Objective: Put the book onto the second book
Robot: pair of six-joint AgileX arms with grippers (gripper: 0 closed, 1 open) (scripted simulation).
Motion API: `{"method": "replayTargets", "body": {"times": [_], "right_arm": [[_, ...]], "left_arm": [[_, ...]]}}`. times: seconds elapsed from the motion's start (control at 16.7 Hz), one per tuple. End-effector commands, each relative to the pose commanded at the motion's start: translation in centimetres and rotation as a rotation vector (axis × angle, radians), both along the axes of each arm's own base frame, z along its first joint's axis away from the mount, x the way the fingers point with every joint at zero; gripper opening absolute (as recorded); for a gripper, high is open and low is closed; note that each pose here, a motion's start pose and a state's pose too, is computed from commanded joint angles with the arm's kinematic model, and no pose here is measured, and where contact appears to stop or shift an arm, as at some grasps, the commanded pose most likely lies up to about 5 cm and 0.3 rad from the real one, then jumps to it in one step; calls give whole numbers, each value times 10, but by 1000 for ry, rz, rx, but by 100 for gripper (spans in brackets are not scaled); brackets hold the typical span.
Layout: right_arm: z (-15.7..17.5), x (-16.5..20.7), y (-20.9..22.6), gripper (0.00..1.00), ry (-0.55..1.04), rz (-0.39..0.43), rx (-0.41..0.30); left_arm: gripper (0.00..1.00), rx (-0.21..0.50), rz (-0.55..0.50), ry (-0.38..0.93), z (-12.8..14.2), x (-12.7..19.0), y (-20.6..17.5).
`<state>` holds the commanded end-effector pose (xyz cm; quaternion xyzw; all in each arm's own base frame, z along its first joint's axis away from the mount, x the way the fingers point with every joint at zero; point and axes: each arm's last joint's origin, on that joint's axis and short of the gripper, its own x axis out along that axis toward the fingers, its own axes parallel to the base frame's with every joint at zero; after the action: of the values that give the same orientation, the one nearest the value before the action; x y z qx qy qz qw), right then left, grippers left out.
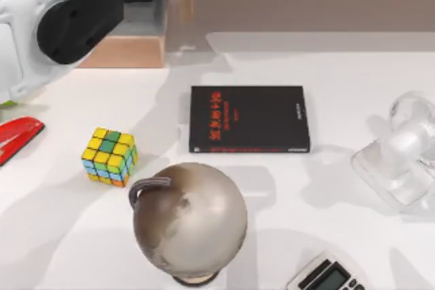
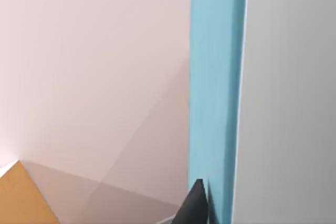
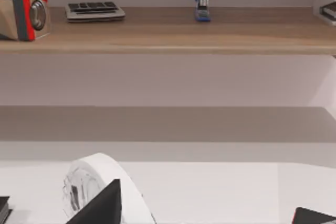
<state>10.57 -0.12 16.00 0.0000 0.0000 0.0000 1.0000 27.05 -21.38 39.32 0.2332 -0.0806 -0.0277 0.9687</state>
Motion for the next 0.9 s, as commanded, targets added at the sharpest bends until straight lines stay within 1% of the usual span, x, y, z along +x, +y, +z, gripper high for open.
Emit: {"method": "replayTargets", "body": {"times": [0.06, 0.18, 0.42, 0.6, 0.66, 0.78, 0.9], "right_arm": [[0, 0, 0, 100, 0, 0, 0], [0, 0, 0, 100, 0, 0, 0], [0, 0, 0, 100, 0, 0, 0], [0, 0, 0, 100, 0, 0, 0], [0, 0, 0, 100, 0, 0, 0], [0, 0, 0, 100, 0, 0, 0], [0, 0, 0, 100, 0, 0, 0]], "left_arm": [[0, 77, -11, 34, -11, -4, -12], [0, 252, -37, 113, -44, -9, -39], [0, 633, -95, 282, -133, -10, -85], [0, 885, -131, 397, -201, -9, -102], [0, 953, -140, 430, -221, -8, -104], [0, 1058, -154, 485, -253, -7, -105], [0, 1118, -162, 521, -272, -7, -104]]}}
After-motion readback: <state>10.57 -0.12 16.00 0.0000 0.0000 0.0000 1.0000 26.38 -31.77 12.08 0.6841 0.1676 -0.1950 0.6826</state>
